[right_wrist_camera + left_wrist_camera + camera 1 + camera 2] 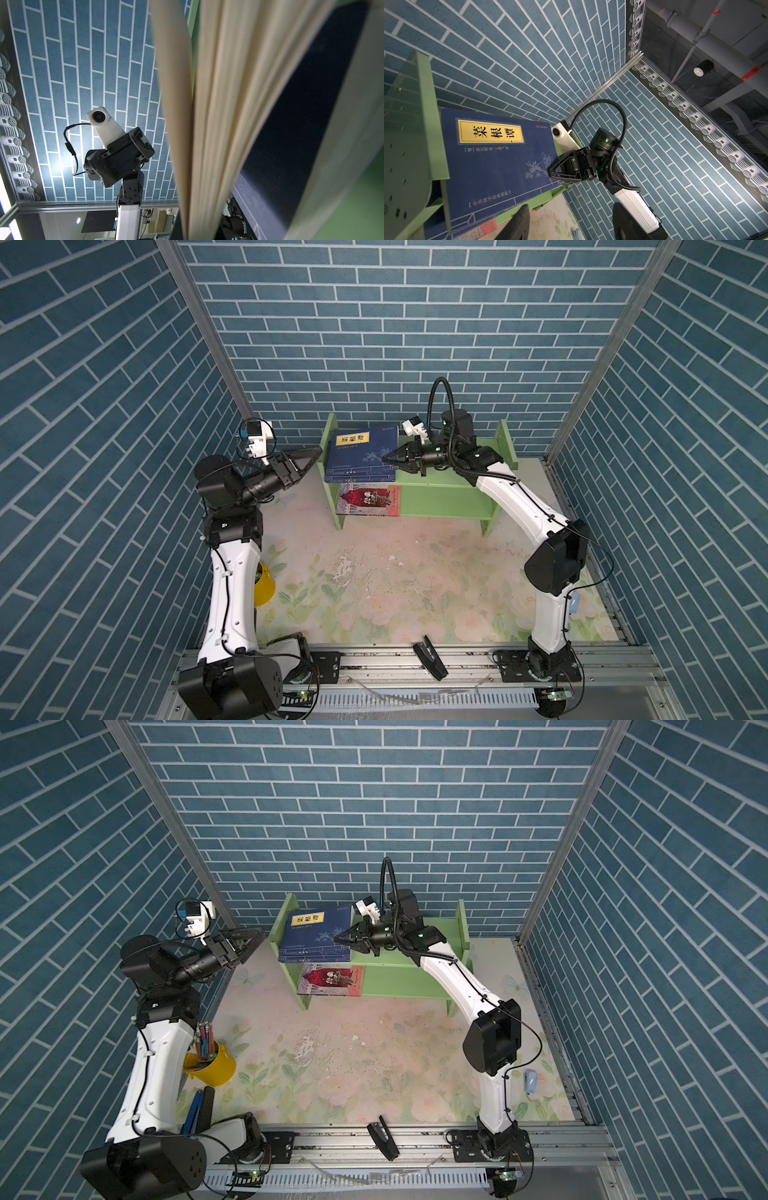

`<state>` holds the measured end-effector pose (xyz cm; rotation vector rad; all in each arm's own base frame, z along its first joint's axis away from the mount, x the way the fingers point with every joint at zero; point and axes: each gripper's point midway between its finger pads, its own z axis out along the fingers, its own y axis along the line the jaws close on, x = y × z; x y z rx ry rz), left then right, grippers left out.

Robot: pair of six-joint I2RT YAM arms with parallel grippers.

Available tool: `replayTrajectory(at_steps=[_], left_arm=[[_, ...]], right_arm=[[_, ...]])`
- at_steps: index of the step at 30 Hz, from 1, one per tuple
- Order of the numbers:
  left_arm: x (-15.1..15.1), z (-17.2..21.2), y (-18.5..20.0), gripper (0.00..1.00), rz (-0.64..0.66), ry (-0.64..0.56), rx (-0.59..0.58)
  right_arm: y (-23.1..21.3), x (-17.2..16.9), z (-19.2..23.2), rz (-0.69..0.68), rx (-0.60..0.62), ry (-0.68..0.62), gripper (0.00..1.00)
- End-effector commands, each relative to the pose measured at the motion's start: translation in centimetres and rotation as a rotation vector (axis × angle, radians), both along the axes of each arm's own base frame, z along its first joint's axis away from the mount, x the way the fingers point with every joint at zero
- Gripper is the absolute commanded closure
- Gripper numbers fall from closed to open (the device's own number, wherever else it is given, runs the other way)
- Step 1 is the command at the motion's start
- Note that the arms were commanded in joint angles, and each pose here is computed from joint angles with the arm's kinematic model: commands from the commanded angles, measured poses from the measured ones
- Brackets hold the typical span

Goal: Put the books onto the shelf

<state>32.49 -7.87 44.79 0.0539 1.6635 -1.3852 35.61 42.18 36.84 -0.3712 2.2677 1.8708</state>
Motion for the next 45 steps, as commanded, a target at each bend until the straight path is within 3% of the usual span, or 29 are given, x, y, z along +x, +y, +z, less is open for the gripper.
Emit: replayTrajectory(at_steps=[1, 10, 14, 32, 36, 45], left_arm=[[0.1, 0.2, -0.2, 0.35, -0.009, -0.024, 0.006], [0.3, -0.4, -0.6, 0.35, -0.024, -0.017, 0.005], [0.3, -0.6, -0.8, 0.35, -0.028, -0.018, 0.006], [-0.2, -1.9, -0.9, 0.35, 0.007, -0.063, 0.194], [-0.4, -2.4, -0.8, 0.35, 0.013, -0.063, 0.238], [-0.6, -2.0, -1.0, 0.35, 0.0, -0.07, 0.238]], right_arm=[[0.5, 0.1, 0.7, 0.002, 0.002, -0.052, 1.0], [0.2, 0.8, -0.5, -0.052, -0.089, -0.029, 0.7], [-0.3, 1.0, -1.0, -0.083, -0.14, -0.023, 0.62], [-2.3, 1.3, -2.0, -0.162, -0.294, -0.06, 0.53], [-3.7, 1.5, -2.7, -0.2, -0.385, -0.099, 0.52], [-4.5, 1.9, -2.7, -0.226, -0.435, -0.157, 0.53]])
